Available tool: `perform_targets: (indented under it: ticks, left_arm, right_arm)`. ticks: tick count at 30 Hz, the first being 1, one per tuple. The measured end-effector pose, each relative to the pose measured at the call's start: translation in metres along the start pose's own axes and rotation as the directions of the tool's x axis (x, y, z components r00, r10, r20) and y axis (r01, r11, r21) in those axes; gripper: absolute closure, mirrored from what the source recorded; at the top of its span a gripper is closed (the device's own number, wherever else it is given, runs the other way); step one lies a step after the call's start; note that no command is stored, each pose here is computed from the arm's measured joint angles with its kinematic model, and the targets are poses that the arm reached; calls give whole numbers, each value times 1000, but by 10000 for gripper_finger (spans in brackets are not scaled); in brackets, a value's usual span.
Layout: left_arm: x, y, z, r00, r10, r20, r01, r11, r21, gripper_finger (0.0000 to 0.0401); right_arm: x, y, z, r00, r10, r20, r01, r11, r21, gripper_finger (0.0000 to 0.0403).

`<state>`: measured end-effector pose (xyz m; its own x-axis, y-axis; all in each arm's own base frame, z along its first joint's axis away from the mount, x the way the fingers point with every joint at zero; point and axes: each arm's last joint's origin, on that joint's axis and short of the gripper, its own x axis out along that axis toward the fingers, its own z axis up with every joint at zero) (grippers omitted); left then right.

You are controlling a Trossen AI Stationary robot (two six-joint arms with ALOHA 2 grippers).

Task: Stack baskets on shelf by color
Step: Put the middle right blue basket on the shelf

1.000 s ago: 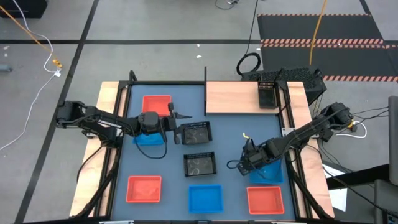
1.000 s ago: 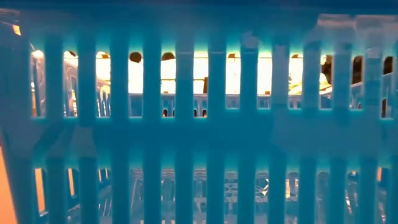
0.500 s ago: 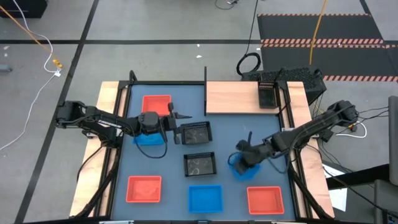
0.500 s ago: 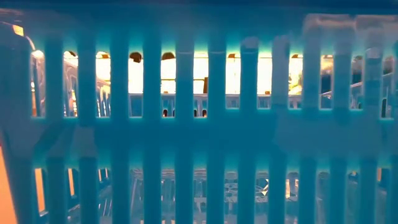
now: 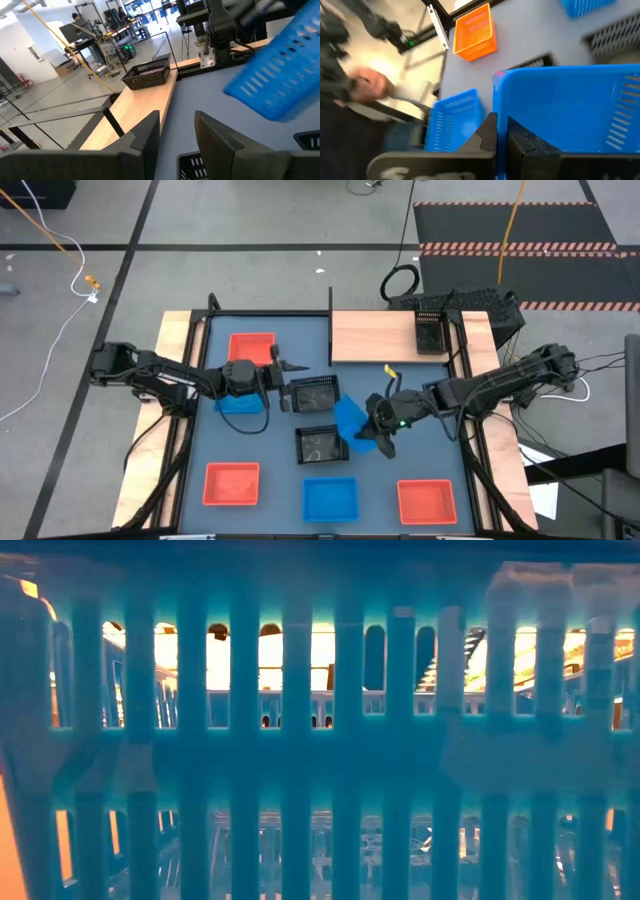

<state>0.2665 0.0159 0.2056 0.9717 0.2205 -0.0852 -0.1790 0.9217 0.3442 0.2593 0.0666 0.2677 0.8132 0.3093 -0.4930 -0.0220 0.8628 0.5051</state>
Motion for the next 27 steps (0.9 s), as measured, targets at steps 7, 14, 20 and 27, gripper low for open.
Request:
perform_targets:
  ticks: [7,14,20,27]
  left_arm:
    - [1,5,-1,1000,21,-2,-21,1000,-4,274]
    - [1,10,-3,999,37,-8,-37,999,-26,274]
    - [1,10,-3,999,38,-11,-39,999,-29,274]
    - [1,9,-6,999,28,-38,-29,999,-29,274]
  right_arm:
    - [-28,14,49,990,-128,57,140,889,-437,402]
    - [-55,-7,81,891,-444,93,390,644,-659,403]
    - [-67,-67,88,701,-714,5,514,500,-697,403]
    - [-78,-136,69,583,-795,-167,550,538,-639,403]
